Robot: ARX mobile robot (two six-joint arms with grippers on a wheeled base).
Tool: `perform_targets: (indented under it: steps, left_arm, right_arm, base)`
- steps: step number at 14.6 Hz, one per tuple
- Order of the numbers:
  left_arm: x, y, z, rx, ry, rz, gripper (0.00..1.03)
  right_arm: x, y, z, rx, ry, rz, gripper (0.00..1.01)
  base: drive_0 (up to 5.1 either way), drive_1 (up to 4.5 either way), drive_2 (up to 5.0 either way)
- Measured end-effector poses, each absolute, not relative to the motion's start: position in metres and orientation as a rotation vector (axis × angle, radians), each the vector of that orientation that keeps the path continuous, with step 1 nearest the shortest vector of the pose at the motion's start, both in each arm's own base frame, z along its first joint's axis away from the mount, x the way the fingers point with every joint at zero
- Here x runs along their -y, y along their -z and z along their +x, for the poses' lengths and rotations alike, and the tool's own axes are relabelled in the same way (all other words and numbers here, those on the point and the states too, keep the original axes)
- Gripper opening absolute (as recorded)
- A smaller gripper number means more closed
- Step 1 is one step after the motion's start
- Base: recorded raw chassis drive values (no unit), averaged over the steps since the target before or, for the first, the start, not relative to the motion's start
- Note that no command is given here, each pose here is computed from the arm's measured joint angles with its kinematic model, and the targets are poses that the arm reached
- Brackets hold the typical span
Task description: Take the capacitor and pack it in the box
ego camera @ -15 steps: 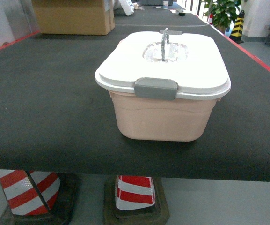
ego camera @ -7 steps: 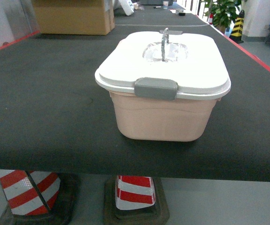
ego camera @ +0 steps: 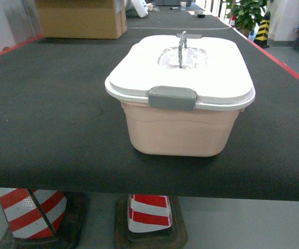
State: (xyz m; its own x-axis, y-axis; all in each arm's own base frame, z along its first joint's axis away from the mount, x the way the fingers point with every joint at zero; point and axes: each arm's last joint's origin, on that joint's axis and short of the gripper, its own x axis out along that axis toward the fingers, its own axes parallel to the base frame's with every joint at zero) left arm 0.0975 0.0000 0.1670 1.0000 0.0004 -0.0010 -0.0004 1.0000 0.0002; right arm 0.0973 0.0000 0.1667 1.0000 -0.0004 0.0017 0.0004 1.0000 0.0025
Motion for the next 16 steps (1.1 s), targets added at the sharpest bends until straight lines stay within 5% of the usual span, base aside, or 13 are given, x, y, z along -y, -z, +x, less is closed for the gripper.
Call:
perform_targets:
  steps: [2, 8, 16]
  left_arm:
    - [0.0, -0.167, 0.0975, -0.001, 0.0, 0.0, 0.38]
    - [0.0, -0.167, 0.0975, -0.001, 0.0, 0.001, 0.97]
    - [0.0, -0.167, 0.0975, -0.001, 0.0, 0.001, 0.98]
  right_arm:
    - [0.0, -0.1667, 0.0973, 0.002, 0.0, 0.002, 0.98]
    - [0.0, -0.1667, 0.0973, 0.002, 0.0, 0.002, 0.98]
    - [0.0, -0.1667, 0.0973, 0.002, 0.0, 0.002, 0.98]
  base:
    - [0.0, 0.0, 0.0]
    - [0.0, 0.0, 0.0]
    - [0.0, 0.0, 0.0]
